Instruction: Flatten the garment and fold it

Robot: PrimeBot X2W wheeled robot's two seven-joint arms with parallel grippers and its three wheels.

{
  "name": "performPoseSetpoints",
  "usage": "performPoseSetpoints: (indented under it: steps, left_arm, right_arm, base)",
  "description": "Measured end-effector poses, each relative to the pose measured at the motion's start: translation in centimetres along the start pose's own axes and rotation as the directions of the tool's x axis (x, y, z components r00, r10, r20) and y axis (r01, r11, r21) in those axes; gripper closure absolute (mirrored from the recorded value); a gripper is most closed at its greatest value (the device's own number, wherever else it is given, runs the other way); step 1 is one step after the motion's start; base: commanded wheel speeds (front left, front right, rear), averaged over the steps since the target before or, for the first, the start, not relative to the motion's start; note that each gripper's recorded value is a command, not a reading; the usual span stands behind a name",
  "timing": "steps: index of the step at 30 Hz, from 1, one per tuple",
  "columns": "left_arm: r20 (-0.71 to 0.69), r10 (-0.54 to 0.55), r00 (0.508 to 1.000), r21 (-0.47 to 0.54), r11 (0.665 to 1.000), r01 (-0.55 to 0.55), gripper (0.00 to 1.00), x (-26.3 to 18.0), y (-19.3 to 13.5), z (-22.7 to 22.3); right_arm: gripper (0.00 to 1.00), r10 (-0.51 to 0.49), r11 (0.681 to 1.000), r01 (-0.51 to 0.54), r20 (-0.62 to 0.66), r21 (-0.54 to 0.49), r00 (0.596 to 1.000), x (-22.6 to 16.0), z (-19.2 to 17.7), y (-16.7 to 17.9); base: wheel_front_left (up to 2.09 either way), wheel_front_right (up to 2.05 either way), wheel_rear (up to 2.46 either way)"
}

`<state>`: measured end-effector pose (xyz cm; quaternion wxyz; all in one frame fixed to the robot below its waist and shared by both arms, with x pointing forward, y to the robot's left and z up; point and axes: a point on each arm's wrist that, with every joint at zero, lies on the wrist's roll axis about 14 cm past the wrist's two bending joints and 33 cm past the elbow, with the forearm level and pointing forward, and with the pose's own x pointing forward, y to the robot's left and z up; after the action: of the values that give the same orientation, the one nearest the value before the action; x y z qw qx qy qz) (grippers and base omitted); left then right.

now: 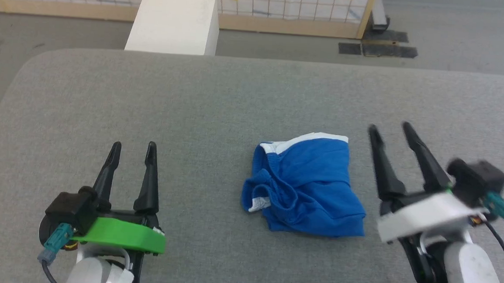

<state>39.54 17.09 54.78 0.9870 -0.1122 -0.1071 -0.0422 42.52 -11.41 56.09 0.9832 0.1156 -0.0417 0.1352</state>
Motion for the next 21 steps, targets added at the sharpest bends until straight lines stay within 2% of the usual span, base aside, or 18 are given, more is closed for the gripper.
performPoseSetpoints:
  steps: [5,9,21]
  left_arm:
    - [0.002,-0.024,1.000,-0.007,1.000,0.024,0.00,-0.3,-0.9,0.1]
    - [-0.003,-0.039,0.999,-0.012,0.999,0.039,0.00,-0.4,-1.5,0.0]
    - [-0.029,-0.038,0.999,-0.014,0.999,0.038,0.00,-1.2,-1.5,-0.6]
  right_arm:
    - [0.00,-0.128,0.990,0.133,0.093,-0.046,0.987,-3.4,0.7,-3.8]
    - [0.00,-0.190,0.975,0.201,0.117,-0.089,0.975,-5.6,0.5,-5.7]
    - [0.00,-0.231,0.963,0.240,0.083,-0.122,0.969,-8.4,-1.2,-6.6]
  base:
    - [0.00,0.00,0.00]
    - [0.00,0.00,0.00]
    - [0.00,0.00,0.00]
